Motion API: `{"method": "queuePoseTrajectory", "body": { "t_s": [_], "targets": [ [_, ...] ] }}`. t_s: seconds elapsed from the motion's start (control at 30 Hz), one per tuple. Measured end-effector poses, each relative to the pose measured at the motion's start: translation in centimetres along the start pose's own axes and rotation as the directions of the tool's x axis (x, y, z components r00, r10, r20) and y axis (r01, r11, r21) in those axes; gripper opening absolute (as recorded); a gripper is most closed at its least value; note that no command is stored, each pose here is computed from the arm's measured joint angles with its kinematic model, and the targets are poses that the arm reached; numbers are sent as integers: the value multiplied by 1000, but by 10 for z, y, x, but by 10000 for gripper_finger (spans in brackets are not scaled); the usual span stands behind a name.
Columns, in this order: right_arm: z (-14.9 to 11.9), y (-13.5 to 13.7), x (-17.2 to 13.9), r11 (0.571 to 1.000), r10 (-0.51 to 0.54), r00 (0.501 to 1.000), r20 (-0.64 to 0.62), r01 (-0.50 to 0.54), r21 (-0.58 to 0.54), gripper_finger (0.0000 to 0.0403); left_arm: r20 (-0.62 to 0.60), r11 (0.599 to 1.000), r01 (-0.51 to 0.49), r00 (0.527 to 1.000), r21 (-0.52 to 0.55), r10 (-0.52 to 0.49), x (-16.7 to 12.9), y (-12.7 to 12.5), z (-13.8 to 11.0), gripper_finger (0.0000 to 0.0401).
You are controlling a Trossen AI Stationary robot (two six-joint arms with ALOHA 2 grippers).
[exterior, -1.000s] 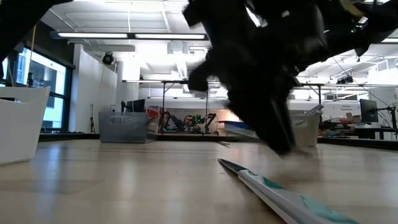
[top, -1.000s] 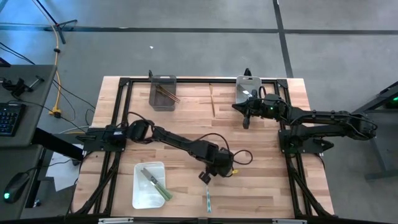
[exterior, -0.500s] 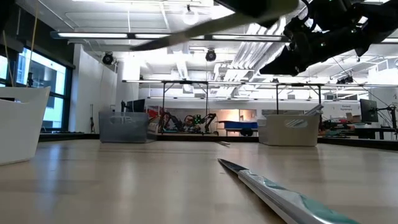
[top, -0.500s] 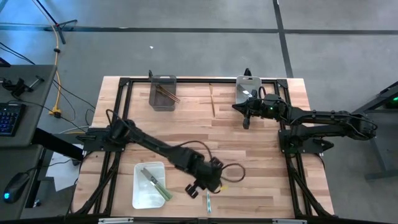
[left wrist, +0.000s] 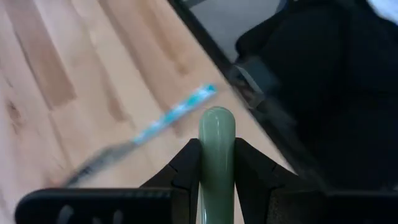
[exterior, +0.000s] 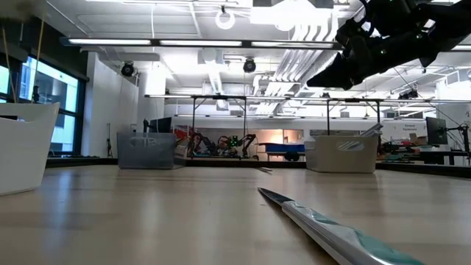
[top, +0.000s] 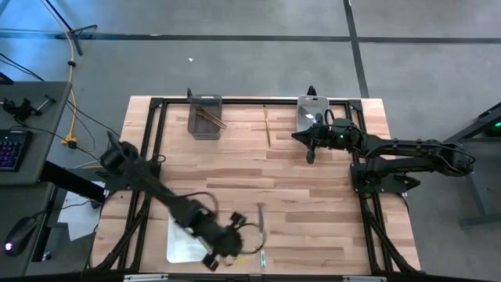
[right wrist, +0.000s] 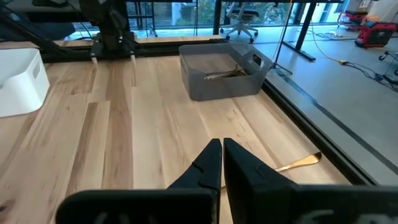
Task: Sort silverware by color (type)
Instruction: Put the green table knife into the white bin
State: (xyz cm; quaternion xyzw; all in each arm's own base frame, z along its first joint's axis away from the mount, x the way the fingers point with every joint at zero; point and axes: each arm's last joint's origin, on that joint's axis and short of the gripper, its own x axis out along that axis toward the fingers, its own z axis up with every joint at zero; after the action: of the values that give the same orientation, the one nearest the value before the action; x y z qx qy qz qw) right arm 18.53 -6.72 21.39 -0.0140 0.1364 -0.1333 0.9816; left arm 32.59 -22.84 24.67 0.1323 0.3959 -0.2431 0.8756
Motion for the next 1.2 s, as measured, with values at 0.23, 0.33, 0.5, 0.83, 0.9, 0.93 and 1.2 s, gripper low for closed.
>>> {"method": "queuePoseTrajectory", "body": {
  "t_s": [0.23, 0.33, 0.5, 0.83, 0.9, 0.93, 1.2],
  "targets": [
    [1, 0, 0, 1000, 1, 1000, 8, -1, 0, 0, 58, 998, 30, 998, -58, -27, -31, -55, -23, 61],
    [1, 0, 0, 1000, 1, 1000, 15, -1, 1, 0, 104, 997, 66, 993, -49, -61, -33, -72, -39, 61],
    [2, 0, 0, 1000, 2, 1000, 19, -2, 17, 0, 171, 995, 94, 981, -24, -88, -27, -81, -67, 61],
    [3, 1, 0, 999, 8, 999, 33, -9, 41, 0, 220, 988, 83, 969, 128, -110, -19, -68, -93, 61],
    [3, 2, 0, 999, 10, 999, 35, -11, 40, 0, 222, 980, 99, 965, 173, -137, -18, -66, -93, 61],
    [4, 2, 0, 999, 12, 999, 35, -14, 41, 0, 216, 975, 110, 964, 194, -152, -17, -65, -93, 61],
    [4, 7, 0, 998, 35, 999, 33, -36, 55, 0, 130, 942, 174, 967, 288, -218, -15, -57, -99, 61]
  ]
}}
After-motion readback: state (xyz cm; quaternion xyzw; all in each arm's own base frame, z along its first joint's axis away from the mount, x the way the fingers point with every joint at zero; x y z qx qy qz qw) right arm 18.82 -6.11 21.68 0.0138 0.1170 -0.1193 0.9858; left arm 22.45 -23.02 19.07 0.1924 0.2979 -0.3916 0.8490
